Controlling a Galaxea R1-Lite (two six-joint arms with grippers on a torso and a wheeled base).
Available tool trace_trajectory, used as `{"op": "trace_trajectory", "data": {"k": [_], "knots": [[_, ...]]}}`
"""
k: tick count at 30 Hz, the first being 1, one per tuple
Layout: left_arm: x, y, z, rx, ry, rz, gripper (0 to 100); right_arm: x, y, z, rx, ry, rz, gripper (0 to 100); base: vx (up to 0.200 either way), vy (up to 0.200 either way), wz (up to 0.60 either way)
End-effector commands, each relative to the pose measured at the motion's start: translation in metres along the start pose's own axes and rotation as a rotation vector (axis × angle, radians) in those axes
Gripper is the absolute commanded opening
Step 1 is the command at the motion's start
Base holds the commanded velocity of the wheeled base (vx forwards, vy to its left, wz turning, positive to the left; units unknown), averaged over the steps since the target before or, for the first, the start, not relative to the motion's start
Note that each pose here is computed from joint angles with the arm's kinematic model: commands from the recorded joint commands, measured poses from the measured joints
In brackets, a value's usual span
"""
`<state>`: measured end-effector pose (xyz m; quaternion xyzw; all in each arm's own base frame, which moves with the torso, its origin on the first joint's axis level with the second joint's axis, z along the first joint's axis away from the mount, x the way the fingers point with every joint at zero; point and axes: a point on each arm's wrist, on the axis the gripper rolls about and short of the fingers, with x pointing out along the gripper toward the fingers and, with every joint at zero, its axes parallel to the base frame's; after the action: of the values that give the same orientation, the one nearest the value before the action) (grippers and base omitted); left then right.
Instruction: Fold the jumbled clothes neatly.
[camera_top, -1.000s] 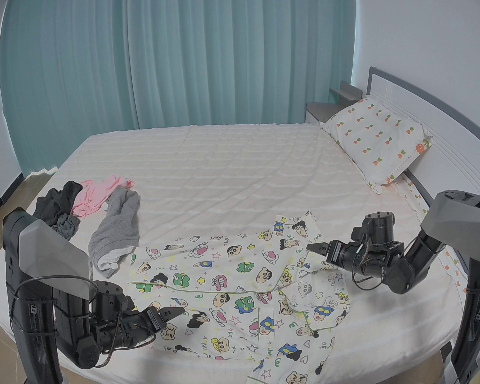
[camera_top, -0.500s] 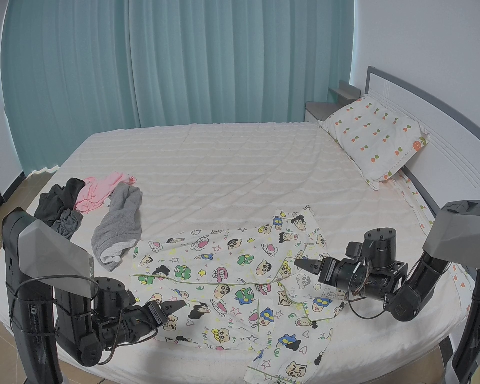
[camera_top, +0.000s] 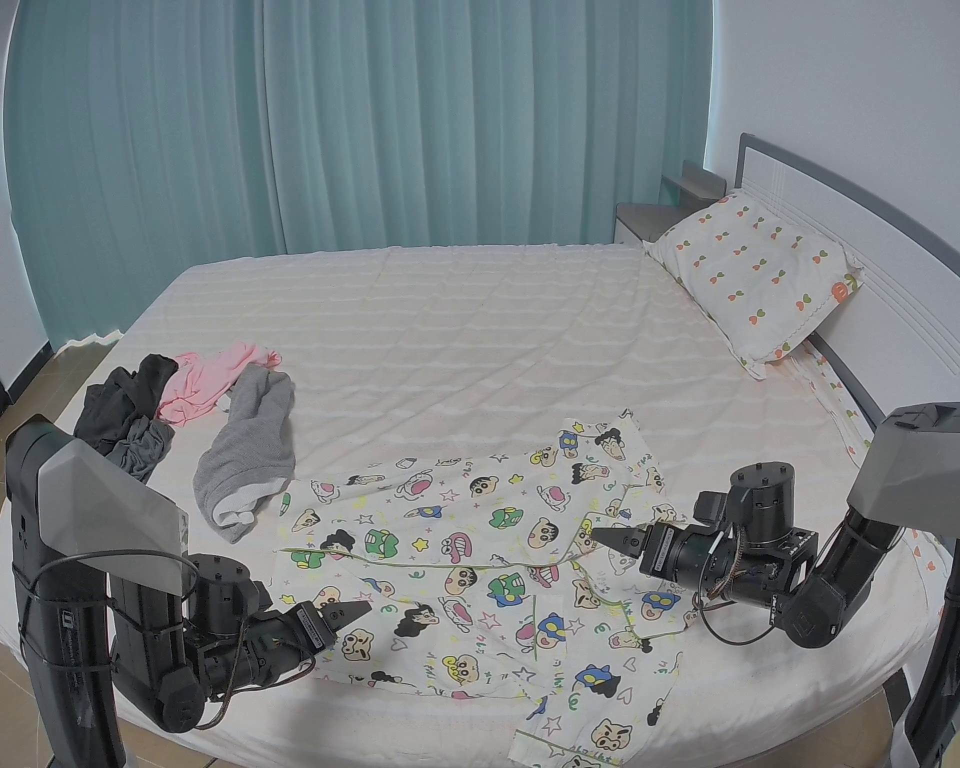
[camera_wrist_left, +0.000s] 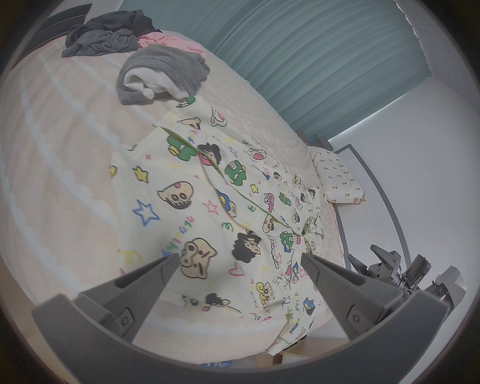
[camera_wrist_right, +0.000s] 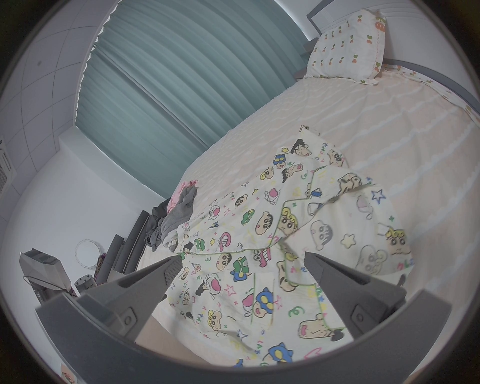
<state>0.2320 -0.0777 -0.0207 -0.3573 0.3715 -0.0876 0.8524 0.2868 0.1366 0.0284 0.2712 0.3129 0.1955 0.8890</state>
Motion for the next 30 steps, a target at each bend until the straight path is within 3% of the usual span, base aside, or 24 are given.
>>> {"op": "trace_trajectory", "data": {"k": [1,9,18,24,30], "knots": [[-0.001,0.000,-0.001,0.002,-0.004,-0.006,100,-0.002,-0.003,-0.004,0.003,0.017,-0.010,100,0.000,0.000,0.00],[-0.001,0.000,-0.001,0.001,-0.005,-0.001,100,-0.005,-0.004,-0.009,0.003,0.033,0.003,100,0.000,0.000,0.00],[-0.005,0.004,-0.001,-0.004,-0.014,0.030,100,-0.005,-0.004,-0.013,0.005,0.061,0.014,100,-0.200,0.000,0.00],[0.000,0.011,-0.002,0.033,-0.026,0.074,100,-0.004,-0.005,-0.016,0.004,0.073,0.011,100,0.000,0.000,0.00],[0.028,0.020,0.006,0.057,-0.113,0.129,100,-0.003,-0.004,-0.019,0.000,0.082,0.014,100,0.000,0.000,0.00]]}}
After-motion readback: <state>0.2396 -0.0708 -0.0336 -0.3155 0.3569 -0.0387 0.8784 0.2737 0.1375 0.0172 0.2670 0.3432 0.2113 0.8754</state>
